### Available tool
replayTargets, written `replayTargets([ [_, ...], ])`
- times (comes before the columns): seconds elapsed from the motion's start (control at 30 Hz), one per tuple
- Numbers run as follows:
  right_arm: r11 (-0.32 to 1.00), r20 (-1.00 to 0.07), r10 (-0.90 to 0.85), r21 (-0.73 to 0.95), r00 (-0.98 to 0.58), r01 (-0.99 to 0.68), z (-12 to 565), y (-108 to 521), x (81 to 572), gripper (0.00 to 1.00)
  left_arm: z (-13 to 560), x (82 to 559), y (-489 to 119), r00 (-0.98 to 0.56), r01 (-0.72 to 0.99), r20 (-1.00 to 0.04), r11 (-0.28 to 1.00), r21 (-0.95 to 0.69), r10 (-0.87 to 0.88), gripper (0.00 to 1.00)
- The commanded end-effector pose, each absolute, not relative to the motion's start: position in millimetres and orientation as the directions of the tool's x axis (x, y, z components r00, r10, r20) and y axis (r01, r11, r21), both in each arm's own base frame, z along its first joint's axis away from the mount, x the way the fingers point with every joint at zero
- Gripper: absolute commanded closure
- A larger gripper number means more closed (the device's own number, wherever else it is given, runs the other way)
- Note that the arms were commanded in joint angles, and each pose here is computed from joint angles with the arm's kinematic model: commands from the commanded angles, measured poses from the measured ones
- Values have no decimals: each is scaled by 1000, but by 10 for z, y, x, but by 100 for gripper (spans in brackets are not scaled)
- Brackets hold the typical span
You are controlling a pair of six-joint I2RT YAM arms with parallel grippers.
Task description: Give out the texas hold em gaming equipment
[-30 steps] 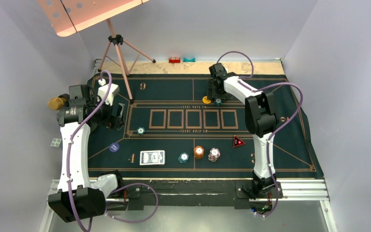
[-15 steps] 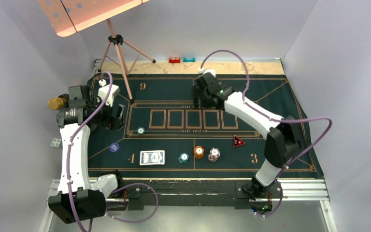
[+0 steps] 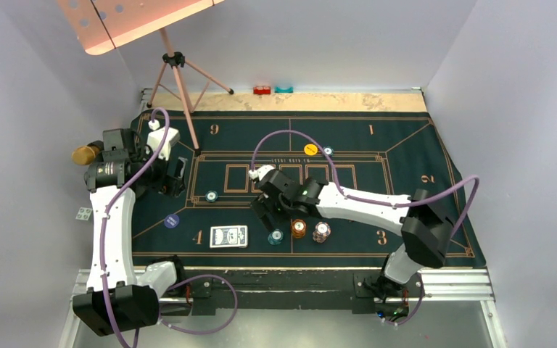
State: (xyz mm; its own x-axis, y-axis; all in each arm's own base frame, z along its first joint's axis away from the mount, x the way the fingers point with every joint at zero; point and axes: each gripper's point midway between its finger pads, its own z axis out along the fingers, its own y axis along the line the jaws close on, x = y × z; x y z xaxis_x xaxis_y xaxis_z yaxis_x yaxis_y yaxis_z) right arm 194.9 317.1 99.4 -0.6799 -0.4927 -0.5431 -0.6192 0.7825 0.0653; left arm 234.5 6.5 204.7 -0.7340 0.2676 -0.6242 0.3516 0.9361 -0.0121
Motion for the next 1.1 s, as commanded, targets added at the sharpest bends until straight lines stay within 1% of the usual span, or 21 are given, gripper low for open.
replayTargets([
  [0.0,709,-526,-557,103,-643,-698,823,3407,1779,9,2134,2330,77,-708,365,-642,931,23,294,0],
  [0.2,705,-475,-592,87,-651,-704,569,3468,1729,12,2141,2336,103,-707,361,-640,932,39,301,0],
  [0.37,705,-454,-607,72,-652,-706,444,3454,1719,15,2148,2338,113,-707,359,-640,932,44,303,0],
  [0.7,693,-411,-630,88,-660,-716,297,3396,1612,30,2158,2361,146,-702,356,-640,932,64,312,0],
  [0.93,676,-382,-659,77,-648,-733,255,3324,1545,31,2234,2395,147,-696,354,-648,933,66,310,0],
  [1.07,671,-372,-666,80,-646,-737,242,3319,1524,34,2221,2380,148,-698,355,-644,932,67,312,0],
])
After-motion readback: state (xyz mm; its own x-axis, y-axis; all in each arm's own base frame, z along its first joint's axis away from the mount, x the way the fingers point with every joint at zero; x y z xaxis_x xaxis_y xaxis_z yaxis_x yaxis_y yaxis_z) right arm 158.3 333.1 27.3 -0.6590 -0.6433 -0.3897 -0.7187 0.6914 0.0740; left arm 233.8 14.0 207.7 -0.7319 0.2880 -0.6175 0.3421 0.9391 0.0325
